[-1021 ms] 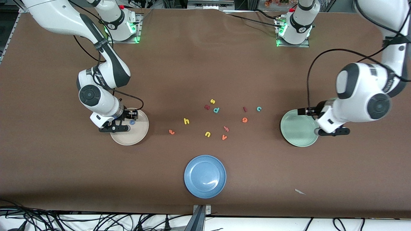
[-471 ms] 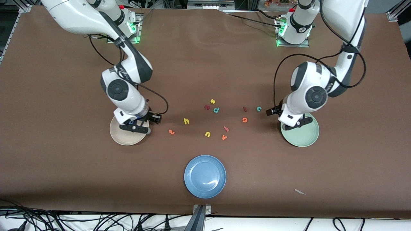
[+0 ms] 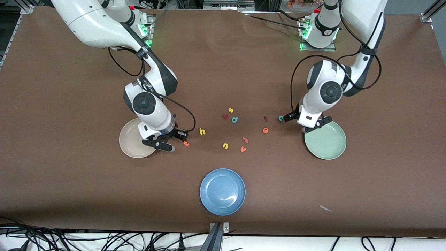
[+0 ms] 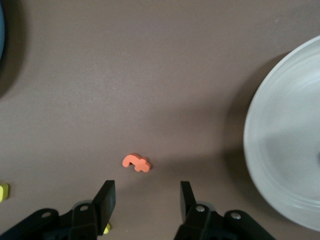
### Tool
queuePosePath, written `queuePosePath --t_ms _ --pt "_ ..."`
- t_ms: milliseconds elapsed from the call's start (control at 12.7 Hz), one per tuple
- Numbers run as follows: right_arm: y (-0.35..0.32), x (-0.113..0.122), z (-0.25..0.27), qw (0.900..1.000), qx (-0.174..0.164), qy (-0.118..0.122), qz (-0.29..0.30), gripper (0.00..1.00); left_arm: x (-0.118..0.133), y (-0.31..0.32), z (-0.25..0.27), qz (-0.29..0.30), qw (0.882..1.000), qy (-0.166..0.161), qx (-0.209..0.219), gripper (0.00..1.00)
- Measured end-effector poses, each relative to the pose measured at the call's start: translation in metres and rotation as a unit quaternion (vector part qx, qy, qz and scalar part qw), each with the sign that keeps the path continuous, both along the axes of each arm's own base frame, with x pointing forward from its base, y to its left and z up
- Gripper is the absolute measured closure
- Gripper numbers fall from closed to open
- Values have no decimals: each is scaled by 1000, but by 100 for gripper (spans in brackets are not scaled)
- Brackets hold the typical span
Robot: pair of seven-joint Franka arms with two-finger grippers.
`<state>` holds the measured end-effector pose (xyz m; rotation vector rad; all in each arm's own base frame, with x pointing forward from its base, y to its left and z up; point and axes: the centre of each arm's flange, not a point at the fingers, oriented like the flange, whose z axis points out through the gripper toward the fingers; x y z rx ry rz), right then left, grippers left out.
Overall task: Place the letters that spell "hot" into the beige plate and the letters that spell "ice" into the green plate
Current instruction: 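Grasp the c with the left gripper while the right gripper grasps the 3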
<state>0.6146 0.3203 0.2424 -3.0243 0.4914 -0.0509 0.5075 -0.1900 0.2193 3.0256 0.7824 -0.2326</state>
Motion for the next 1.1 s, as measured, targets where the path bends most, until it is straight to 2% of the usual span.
queuePosePath --t_ms 393,707,786,864,943,1021,1100 --pt "-1 1 -26 996 -2 20 -90 39 -23 -33 -15 53 998 -30 -1 1" --pt "-1 14 -28 990 6 18 -141 39 -27 -42 -34 71 996 -48 -5 5" --pt "1 16 -28 989 7 16 -146 39 -27 -41 -38 72 996 -48 -4 11" --pt "3 18 -29 989 7 14 -148 39 -27 -41 -41 73 996 -47 -3 12" --pt "8 19 -30 989 7 12 -150 39 -28 -41 -42 73 996 -47 -3 23" --pt "13 18 -34 988 6 13 -151 39 -28 -41 -43 73 996 -47 -3 30" --pt "17 16 -40 988 2 13 -153 39 -28 -41 -44 73 996 -47 -3 32"
